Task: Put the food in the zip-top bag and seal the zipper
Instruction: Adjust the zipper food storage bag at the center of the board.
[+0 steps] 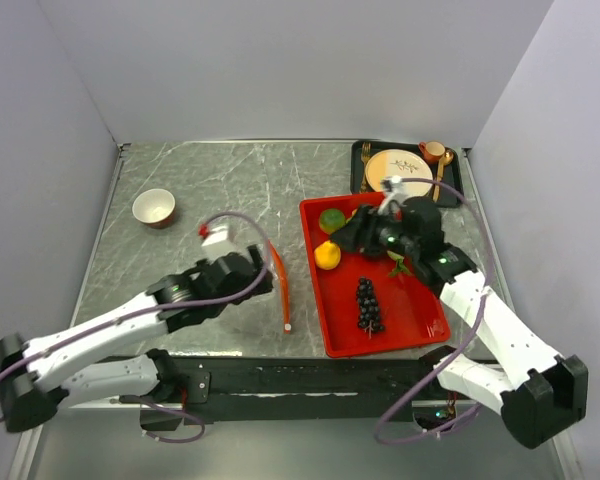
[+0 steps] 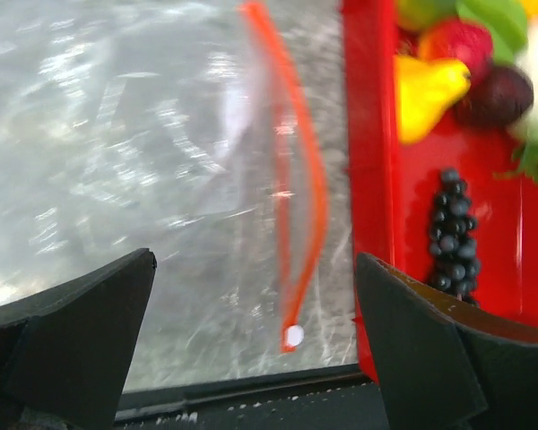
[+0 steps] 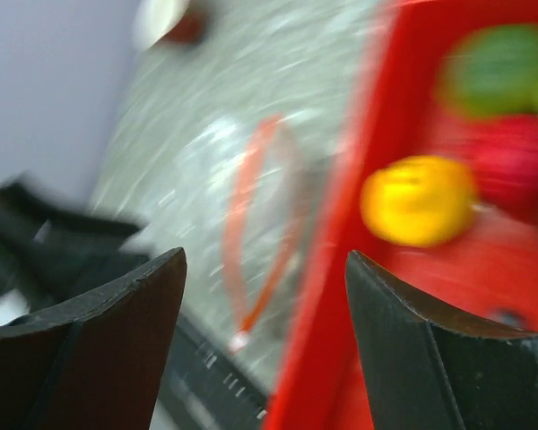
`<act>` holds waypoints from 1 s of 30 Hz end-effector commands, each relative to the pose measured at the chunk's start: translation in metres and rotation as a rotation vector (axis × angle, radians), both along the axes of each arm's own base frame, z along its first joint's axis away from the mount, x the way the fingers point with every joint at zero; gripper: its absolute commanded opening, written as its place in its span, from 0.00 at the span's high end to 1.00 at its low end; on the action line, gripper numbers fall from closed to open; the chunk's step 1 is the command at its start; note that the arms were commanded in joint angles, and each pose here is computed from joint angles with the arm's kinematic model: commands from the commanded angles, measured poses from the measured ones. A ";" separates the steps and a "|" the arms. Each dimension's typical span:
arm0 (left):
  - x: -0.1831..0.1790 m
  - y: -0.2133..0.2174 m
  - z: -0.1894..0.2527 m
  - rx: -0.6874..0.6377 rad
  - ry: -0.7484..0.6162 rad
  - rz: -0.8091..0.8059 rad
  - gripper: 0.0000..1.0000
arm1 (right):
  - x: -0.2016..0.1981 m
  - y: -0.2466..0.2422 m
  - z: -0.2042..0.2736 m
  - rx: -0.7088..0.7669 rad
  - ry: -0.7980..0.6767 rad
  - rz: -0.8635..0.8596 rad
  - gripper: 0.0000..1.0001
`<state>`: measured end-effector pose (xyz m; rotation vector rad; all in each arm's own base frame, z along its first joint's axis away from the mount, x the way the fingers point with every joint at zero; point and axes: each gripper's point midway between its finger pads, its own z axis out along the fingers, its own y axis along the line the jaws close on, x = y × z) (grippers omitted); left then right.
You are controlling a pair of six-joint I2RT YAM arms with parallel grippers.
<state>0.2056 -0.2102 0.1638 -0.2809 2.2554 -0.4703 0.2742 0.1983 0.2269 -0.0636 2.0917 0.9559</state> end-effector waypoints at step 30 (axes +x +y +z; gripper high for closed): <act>-0.038 0.121 -0.052 -0.050 0.070 0.543 0.01 | -0.026 0.154 -0.086 -0.020 0.237 0.423 0.30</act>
